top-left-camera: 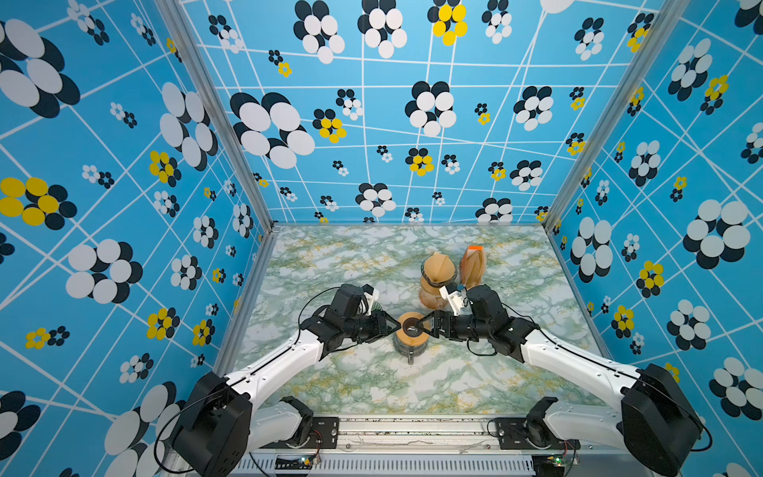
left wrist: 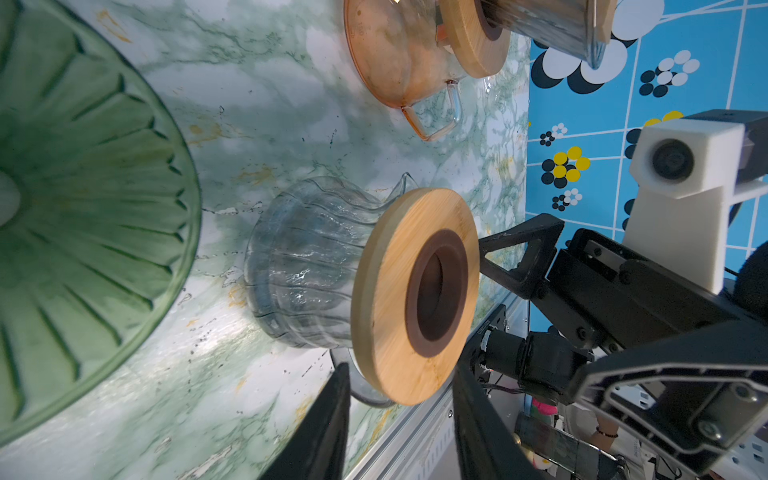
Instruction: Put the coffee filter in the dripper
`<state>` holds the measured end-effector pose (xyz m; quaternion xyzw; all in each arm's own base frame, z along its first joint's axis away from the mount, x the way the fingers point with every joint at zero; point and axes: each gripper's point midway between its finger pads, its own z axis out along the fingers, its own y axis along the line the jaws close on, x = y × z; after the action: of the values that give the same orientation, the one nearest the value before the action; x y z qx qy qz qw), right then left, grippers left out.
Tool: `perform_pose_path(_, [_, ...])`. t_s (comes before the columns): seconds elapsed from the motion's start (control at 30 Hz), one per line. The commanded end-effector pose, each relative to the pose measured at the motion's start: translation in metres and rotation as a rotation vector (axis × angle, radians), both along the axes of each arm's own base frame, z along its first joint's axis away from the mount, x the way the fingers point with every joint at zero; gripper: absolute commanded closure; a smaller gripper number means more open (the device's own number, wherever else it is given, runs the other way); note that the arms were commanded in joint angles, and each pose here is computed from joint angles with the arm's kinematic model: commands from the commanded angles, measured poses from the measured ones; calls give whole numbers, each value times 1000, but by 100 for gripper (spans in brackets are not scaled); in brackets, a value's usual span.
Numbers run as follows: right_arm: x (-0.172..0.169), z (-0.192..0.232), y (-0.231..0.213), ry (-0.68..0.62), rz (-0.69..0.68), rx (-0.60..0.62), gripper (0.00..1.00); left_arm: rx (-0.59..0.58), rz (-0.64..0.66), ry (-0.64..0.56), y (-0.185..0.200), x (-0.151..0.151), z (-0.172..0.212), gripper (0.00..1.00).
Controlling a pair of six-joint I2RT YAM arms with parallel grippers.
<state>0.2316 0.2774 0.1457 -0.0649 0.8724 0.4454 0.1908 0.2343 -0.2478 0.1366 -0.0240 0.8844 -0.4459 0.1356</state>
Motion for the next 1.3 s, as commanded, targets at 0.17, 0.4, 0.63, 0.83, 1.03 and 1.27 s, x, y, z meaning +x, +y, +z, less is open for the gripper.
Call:
perform_pose_path(0.17, [-3,14,11,-23,40,45,3,2,-13,-34,-4,4,5,58])
perform_pose_path(0.4, [-3,16,13,-31,48,50,2,3,-14,-32,-4,3,4,58])
perform_pose_path(0.63, [-4,16,14,-32,53,51,2,3,-12,-30,-3,2,3,58])
perform_pose_path(0.83, [-5,16,15,-31,57,50,2,4,-12,-31,-3,2,3,58])
perform_pose_path(1.03, [-4,14,13,-36,48,37,2,4,-13,-32,-3,2,4,58])
perform_pose_path(1.27, [-2,14,0,-71,9,-31,1,52,-10,-59,5,2,12,58])
